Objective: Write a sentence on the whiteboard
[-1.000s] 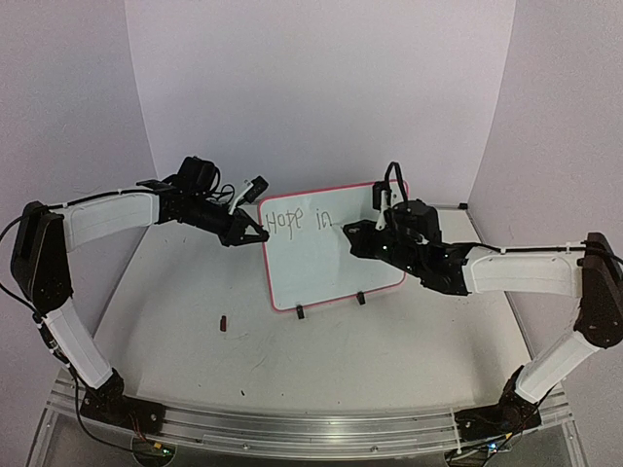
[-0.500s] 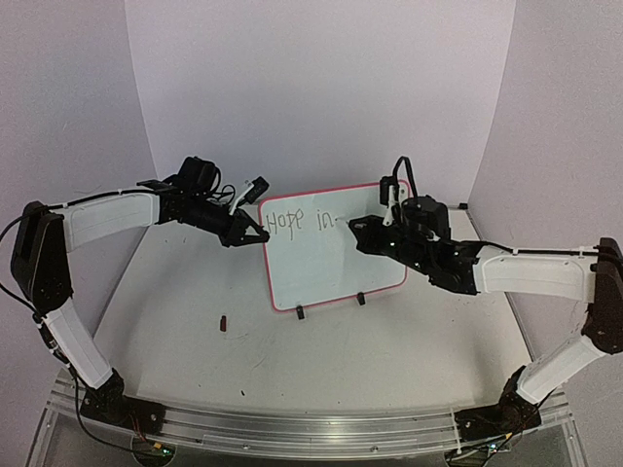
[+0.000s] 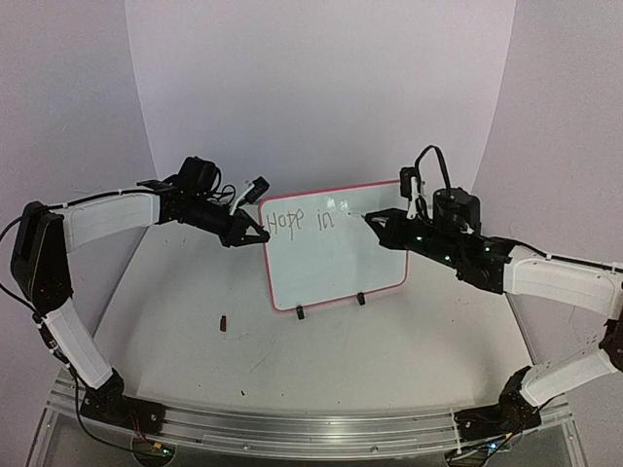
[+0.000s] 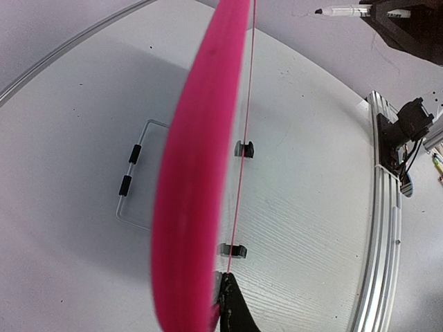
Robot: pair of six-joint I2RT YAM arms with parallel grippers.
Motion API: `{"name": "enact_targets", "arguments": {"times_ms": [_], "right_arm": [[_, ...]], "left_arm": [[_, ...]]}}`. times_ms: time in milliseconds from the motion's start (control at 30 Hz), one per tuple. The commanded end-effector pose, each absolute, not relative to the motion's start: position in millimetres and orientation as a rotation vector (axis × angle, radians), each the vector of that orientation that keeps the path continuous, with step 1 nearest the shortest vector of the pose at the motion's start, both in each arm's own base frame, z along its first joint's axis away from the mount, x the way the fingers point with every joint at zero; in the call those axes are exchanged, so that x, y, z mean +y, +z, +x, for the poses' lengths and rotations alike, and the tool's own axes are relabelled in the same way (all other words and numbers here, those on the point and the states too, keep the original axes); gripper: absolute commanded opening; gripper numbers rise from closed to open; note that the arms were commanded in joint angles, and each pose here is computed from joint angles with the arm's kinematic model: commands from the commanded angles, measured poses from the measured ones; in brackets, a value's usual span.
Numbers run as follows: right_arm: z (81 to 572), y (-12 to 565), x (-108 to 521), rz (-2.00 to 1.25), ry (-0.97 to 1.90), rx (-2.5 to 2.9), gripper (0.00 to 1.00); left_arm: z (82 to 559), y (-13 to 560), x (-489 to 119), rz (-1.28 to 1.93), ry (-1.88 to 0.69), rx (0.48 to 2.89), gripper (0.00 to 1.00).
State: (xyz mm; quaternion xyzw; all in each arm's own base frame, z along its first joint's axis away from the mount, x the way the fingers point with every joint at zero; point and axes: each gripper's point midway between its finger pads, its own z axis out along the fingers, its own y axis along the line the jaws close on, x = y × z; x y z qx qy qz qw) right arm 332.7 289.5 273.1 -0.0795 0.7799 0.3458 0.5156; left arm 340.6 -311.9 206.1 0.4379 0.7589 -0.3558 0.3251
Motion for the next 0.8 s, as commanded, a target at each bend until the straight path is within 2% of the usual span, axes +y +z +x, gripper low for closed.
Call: {"name": "enact_targets", "arguments": {"times_ms": [0, 767], "right_arm": [[329, 269, 279, -0.247, 0.896, 1.888, 0.0], [369, 273, 286, -0.183, 0.887, 1.84, 0.0]], "left_arm": [[345, 187, -301, 1.172, -0.79, 2.056, 0.0], [346, 182, -301, 1.179, -0.784, 2.067, 0.0]]}}
